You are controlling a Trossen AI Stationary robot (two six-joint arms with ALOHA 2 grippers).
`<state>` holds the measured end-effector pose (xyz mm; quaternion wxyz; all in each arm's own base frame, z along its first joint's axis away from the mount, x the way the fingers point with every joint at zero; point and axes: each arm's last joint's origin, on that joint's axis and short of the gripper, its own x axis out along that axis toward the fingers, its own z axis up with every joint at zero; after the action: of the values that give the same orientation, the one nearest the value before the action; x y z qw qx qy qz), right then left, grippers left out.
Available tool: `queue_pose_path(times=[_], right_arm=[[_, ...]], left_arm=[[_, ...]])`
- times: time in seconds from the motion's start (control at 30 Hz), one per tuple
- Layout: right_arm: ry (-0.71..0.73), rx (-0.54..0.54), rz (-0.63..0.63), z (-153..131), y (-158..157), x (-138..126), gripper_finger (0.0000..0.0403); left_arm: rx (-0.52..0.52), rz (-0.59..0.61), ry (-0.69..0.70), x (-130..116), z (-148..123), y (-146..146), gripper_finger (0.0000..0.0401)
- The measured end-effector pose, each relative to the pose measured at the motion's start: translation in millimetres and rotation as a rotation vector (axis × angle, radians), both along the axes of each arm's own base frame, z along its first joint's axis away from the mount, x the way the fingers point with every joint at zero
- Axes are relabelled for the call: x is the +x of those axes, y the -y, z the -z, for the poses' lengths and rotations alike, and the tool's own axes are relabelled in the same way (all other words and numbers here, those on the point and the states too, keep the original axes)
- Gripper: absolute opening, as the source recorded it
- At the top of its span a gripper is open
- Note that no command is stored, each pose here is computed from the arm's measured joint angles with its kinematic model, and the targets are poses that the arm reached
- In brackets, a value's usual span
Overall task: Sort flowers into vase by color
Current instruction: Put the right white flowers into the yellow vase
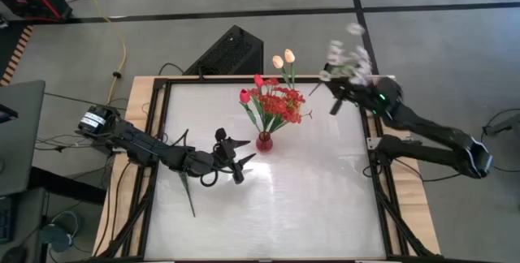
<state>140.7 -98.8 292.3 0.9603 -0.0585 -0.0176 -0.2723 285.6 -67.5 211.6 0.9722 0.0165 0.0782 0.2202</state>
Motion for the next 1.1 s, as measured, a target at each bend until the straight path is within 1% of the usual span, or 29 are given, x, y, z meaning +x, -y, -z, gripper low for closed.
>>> queue_pose_path(times=[0.07, 0.13, 0.23, 0.33, 0.8, 1.03, 1.1], right_arm=[[-0.038, 0.048, -0.049, 1, 17, 11, 0.0032], [-0.077, 0.084, -0.064, 5, 31, 20, 0.0033], [-0.053, 0.082, -0.087, 7, 46, 30, 0.0033], [-0.037, 0.116, -0.120, 15, 54, 38, 0.0033], [-0.109, 0.193, -0.118, 44, 70, 55, 0.0037], [-0.158, 0.241, -0.116, 55, 72, 58, 0.0073], [-0.161, 0.240, -0.116, 55, 72, 57, 0.0086]], left_arm=[[-0.023, -0.002, 0.019, 0, -1, 0, 0.0206], [-0.048, -0.006, 0.032, 0, -1, 0, 0.0206], [-0.077, -0.003, 0.040, -1, 0, 3, 0.0206], [-0.083, 0.010, 0.041, -1, 0, 7, 0.0206], [-0.068, 0.035, 0.021, -2, 1, 10, 0.0206], [-0.073, 0.049, 0.021, -2, 1, 11, 0.0206], [-0.077, 0.048, 0.023, -2, 1, 11, 0.0206]])
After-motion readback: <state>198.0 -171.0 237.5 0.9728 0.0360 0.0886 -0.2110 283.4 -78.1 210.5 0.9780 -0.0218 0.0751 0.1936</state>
